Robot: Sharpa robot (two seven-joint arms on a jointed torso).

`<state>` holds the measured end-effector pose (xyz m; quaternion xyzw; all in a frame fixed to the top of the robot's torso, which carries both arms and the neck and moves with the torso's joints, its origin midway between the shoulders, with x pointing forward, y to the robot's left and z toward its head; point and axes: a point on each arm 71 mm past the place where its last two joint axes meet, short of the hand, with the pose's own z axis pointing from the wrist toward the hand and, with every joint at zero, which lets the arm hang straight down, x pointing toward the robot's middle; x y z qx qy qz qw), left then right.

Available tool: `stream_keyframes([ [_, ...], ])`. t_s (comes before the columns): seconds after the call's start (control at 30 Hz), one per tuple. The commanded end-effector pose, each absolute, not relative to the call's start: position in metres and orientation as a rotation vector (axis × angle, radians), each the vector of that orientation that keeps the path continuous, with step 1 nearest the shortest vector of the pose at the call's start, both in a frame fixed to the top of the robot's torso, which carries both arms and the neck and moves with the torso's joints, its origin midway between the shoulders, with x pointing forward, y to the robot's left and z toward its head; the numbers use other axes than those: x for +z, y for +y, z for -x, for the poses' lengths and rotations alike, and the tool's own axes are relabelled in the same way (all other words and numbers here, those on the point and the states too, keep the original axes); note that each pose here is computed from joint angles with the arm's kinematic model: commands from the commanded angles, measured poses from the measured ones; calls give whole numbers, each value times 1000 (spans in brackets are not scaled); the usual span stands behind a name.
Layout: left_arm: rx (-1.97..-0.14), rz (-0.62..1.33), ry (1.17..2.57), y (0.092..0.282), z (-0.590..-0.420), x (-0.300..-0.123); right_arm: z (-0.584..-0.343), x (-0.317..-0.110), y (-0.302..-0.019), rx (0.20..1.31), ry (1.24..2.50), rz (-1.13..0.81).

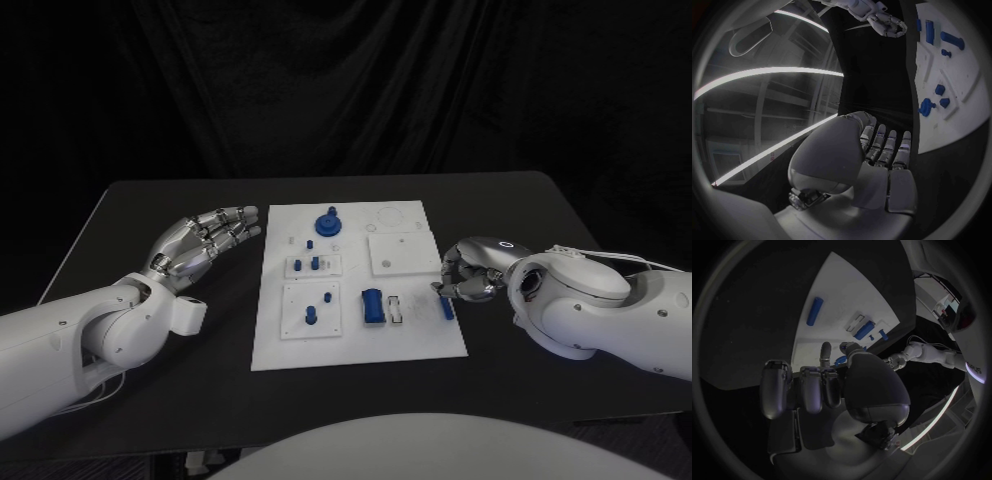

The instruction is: Assemble the parts on the task board

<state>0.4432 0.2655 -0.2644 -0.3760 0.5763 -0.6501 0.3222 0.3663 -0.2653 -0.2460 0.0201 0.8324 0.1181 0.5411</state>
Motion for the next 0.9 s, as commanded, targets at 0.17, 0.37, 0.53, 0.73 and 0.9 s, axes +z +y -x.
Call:
stream_keyframes([
  [0.17,-1714,995,1514,265,-443,-265,-367,-254,-270,167,1964,15],
  [0.37,-1716,995,1516,265,-443,-265,-368,-259,-270,153,1974,18],
  [0.53,-1716,996,1519,265,-443,-265,-368,-265,-270,129,2000,27],
  [0.73,-1715,998,1522,265,-443,-265,-366,-271,-271,119,2019,32],
  [0.9,-1712,999,1524,266,-443,-266,-366,-276,-270,112,2032,37],
])
